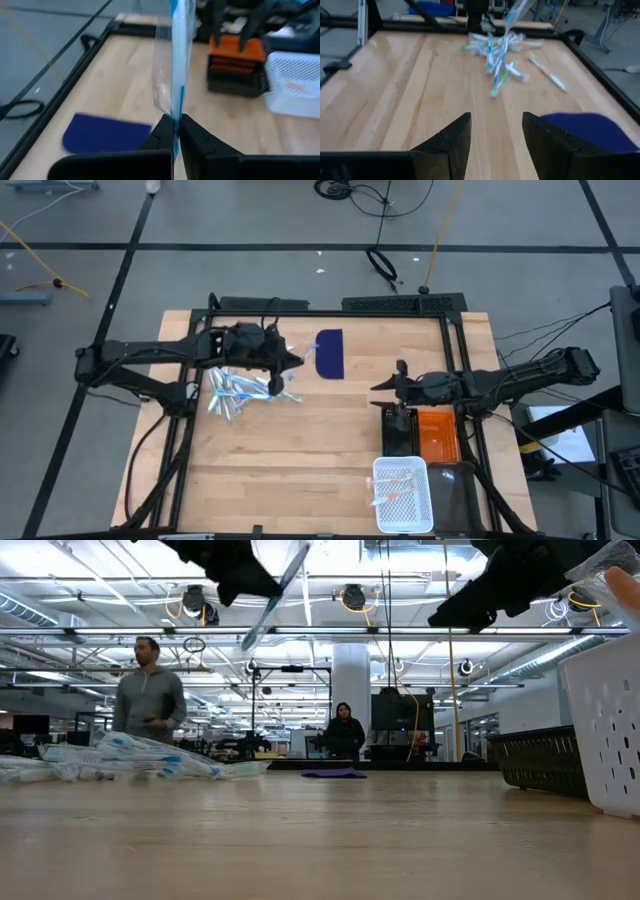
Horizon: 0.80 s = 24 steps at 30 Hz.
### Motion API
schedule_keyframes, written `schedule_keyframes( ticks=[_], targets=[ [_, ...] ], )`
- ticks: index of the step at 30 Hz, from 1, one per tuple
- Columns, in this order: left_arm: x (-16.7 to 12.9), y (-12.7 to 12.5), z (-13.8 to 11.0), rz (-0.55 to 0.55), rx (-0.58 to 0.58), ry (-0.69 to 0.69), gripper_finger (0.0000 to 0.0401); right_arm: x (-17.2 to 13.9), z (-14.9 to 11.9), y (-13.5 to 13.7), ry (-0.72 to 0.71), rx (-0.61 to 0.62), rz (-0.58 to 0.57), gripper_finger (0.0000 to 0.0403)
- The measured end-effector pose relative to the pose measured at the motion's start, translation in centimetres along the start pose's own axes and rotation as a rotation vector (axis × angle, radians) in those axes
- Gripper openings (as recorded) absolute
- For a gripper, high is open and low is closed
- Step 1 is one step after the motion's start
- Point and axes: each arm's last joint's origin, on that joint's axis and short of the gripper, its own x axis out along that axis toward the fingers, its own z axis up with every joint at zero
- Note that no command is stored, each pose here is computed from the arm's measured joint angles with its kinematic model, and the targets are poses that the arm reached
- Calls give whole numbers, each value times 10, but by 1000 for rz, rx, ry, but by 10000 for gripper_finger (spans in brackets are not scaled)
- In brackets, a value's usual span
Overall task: Pick & Place Toothbrushes
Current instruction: Put the blue toothbrush into the black basket
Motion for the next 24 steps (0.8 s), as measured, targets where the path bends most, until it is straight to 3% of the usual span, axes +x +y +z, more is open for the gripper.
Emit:
schedule_keyframes(
  ticks=[9,24],
  targets=[
    [20,-27,6,-64,37,-97,7,-1,14,0,-143,27,1,169],
    [85,-58,0,-136,82,-285,8,-4,26,-1,-272,46,-1,169]
  ],
)
